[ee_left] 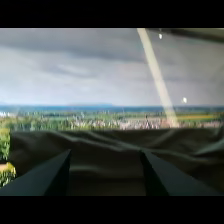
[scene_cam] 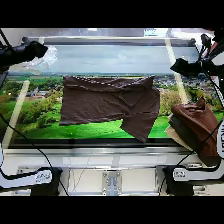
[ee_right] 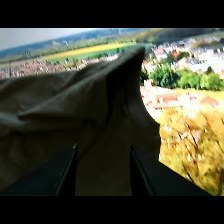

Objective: Fold the shirts.

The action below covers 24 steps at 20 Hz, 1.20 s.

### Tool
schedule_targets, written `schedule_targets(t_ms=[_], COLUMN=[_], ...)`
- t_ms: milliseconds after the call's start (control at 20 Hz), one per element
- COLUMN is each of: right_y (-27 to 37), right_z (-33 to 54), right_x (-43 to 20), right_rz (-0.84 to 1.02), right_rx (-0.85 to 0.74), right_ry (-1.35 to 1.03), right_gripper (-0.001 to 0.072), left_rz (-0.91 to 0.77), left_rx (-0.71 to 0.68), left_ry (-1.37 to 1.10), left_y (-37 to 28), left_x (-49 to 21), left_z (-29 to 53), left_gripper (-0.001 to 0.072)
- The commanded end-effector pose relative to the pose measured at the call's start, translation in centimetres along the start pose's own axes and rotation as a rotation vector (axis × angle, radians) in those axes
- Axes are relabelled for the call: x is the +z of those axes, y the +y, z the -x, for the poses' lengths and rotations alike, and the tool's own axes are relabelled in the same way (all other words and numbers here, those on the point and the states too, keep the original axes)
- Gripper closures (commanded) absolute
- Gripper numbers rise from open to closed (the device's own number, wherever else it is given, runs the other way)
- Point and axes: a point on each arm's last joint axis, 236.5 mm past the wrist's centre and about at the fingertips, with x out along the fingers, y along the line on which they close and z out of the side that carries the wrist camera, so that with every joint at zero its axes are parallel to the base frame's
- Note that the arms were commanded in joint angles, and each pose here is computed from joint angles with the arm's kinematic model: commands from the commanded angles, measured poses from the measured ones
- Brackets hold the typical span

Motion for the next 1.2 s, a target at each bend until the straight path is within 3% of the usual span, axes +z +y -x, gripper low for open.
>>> schedule_targets(t_ms=[0,200,400,450,500,650,900,1150], right_y=[-1.4,-1.4,-0.9,-0.4,0.1,-1.3,-4.8,-3.3], right_z=[1.5,-1.1,-3.2,-3.7,-4.4,-6.4,-6.7,-7.2], right_x=[-7.1,-17.6,-23.5,-24.4,-24.9,-25.4,-23.3,-24.1], right_rz=[-0.026,-0.154,-0.365,-0.436,-0.521,-0.725,-0.781,-0.747], right_rx=[-0.041,0.005,0.044,0.072,0.103,0.105,0.020,0.044], right_ry=[0.170,0.309,0.243,0.221,0.192,0.067,-0.103,-0.058], right_gripper=[0.0320,0.0319,0.0313,0.0246,0.0177,0.0176,0.0185,0.0185], left_rz=[0.026,0.166,0.218,0.217,0.216,0.209,0.175,0.193], left_rx=[-0.054,-0.084,-0.065,-0.057,-0.044,-0.030,-0.042,-0.065], left_ry=[0.269,0.407,0.447,0.437,0.411,0.331,0.295,0.277], left_y=[0.0,0.3,0.1,0.1,0.1,-0.2,-1.5,-2.2], left_x=[-8.0,-16.2,-20.8,-20.9,-20.7,-18.9,-17.6,-17.1], left_z=[0.8,-0.4,0.2,0.4,0.4,1.0,2.3,2.4], left_gripper=[0.0236,0.0236,0.0236,0.0236,0.0236,0.0236,0.0236,0.0236])
